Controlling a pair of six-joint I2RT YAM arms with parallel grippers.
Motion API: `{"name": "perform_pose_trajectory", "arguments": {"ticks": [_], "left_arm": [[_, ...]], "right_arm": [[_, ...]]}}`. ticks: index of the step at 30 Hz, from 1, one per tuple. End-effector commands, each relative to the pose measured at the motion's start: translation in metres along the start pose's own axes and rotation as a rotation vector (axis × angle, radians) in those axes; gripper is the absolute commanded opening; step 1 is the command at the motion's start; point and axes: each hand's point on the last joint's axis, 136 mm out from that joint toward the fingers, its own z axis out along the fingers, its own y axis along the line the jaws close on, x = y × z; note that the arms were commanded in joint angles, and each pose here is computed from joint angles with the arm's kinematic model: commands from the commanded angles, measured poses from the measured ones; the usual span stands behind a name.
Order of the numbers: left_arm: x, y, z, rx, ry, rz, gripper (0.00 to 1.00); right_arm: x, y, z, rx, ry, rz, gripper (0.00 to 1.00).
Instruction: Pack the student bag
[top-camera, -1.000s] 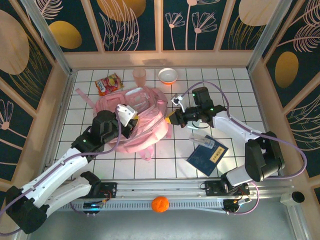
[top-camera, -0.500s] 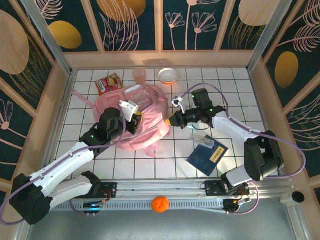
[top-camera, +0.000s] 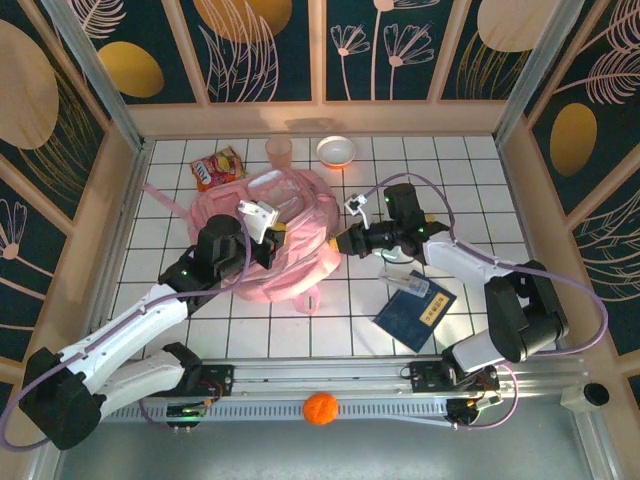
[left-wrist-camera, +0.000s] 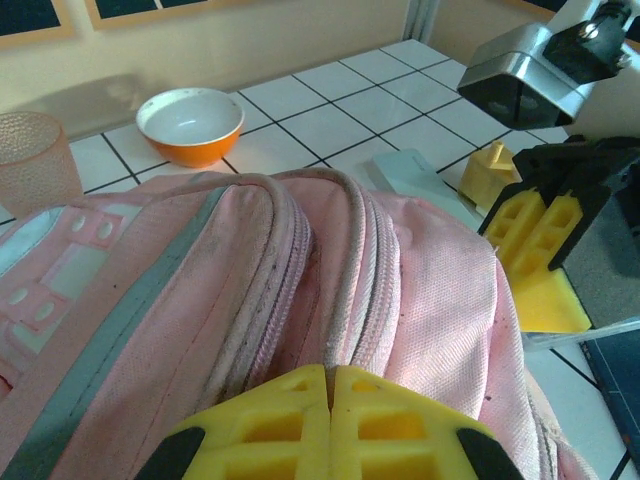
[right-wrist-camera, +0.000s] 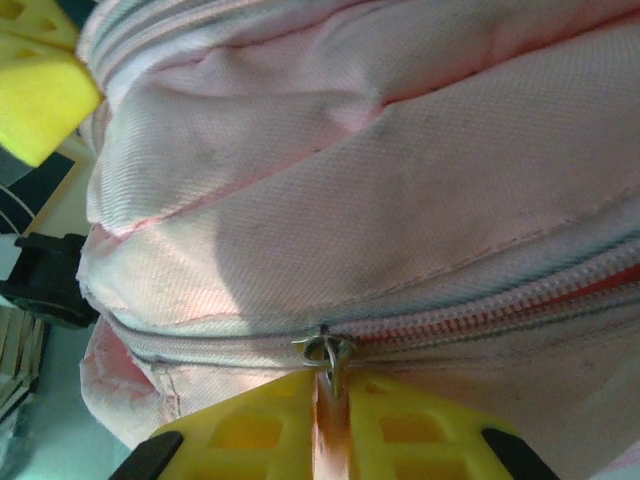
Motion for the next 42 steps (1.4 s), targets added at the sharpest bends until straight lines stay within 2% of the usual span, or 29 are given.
{"name": "perform_pose_trajectory", "arguments": {"ticks": [1,3,6,10,16,25,30,34,37,38,42], "left_arm": [[-0.055,-0.011,-0.015,0.052,-0.210,0.000,0.00],[-0.056,-0.011,-0.014,0.049,-0.213,-0.006,0.00],[-0.055,-0.002,-0.011,0.002,-0.206,-0.046,0.00],[-0.048,0.022,-0.003,-0.124,-0.178,-0.120,0.00],[-0.045,0.039,0.015,-0.212,-0.153,-0.190,0.00],[-0.042,0.034,0.038,-0.192,-0.149,-0.244,0.00],[-0.050,0.029,0.042,-0.158,-0.179,-0.265,0.00],[-0.057,0.017,0.044,-0.083,-0.204,-0.267,0.00],[-0.058,0.009,0.043,-0.042,-0.208,-0.241,0.00],[-0.058,0.008,0.043,-0.032,-0.207,-0.229,0.00],[-0.058,-0.003,0.037,0.020,-0.207,-0.148,0.00]], "right_arm": [[-0.009,0.003,-0.003,0.027,-0.050,-0.028,0.16],[-0.010,0.004,-0.003,0.036,-0.060,-0.029,0.13],[-0.015,0.009,-0.004,0.042,-0.077,-0.031,0.00],[-0.021,0.024,-0.007,0.058,-0.102,-0.037,0.00],[-0.021,0.052,0.002,0.068,-0.093,-0.017,0.00],[-0.014,0.085,0.029,0.076,-0.073,0.124,0.00],[-0.021,0.097,0.048,0.077,-0.125,0.218,0.00],[-0.027,0.097,0.061,0.085,-0.166,0.267,0.00],[-0.023,0.090,0.068,0.106,-0.147,0.314,0.00],[-0.023,0.089,0.068,0.117,-0.142,0.324,0.02],[-0.030,0.086,0.053,0.174,-0.149,0.363,0.24]]}}
